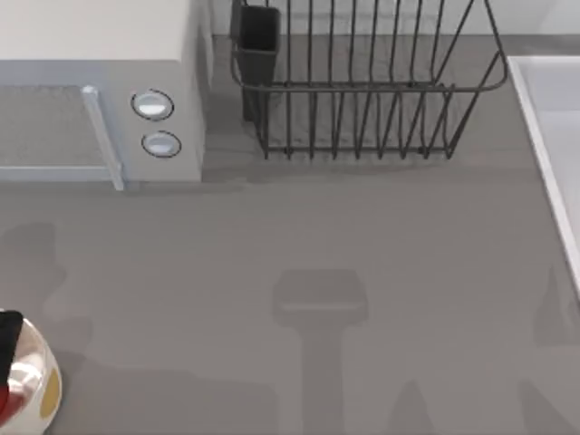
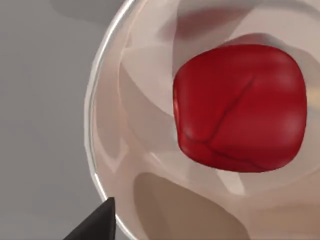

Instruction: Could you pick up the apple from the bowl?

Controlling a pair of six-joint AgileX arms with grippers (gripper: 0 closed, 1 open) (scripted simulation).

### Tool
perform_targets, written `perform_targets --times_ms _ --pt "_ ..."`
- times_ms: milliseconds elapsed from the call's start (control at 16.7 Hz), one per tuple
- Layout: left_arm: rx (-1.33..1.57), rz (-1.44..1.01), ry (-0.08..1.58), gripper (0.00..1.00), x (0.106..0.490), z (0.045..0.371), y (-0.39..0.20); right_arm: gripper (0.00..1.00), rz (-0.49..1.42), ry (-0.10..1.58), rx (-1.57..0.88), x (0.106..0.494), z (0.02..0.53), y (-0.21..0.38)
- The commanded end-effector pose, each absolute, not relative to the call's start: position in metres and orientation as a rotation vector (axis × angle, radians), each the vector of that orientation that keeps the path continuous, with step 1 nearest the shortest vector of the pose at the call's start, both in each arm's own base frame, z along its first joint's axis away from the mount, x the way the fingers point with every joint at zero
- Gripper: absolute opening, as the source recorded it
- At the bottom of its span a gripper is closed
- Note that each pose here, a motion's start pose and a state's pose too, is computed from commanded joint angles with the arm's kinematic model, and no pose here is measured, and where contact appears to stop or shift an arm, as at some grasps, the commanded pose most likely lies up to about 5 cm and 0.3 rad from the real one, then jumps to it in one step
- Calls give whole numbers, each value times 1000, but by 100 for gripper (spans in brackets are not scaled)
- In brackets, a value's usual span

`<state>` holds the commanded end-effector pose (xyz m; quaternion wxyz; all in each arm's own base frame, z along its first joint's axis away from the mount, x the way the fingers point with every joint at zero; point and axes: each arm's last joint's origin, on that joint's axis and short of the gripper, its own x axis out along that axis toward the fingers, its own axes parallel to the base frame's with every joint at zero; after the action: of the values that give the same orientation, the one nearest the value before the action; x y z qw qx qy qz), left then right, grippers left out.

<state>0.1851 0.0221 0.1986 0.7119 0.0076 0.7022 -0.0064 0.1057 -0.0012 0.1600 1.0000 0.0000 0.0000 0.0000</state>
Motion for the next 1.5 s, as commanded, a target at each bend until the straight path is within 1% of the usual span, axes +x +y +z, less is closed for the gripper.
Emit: perform_targets --times_ms 420,600,840,1020,1140,1380,1500 --pt "18 -18 1571 100 186 195 22 100 0 0 0 106 160 -1" --pt "17 -19 1577 100 191 173 22 100 0 0 0 106 160 -1" --pt "18 -15 1554 100 195 130 23 100 0 0 0 106 160 -1" --pt "17 -14 1556 100 191 102 23 100 0 0 0 106 160 -1" --pt "16 -15 1569 100 187 92 23 100 0 0 0 106 160 -1" --pt "16 -16 1571 100 186 91 22 100 0 0 0 106 160 -1" --pt "16 -16 1571 85 186 91 22 100 0 0 0 106 160 -1"
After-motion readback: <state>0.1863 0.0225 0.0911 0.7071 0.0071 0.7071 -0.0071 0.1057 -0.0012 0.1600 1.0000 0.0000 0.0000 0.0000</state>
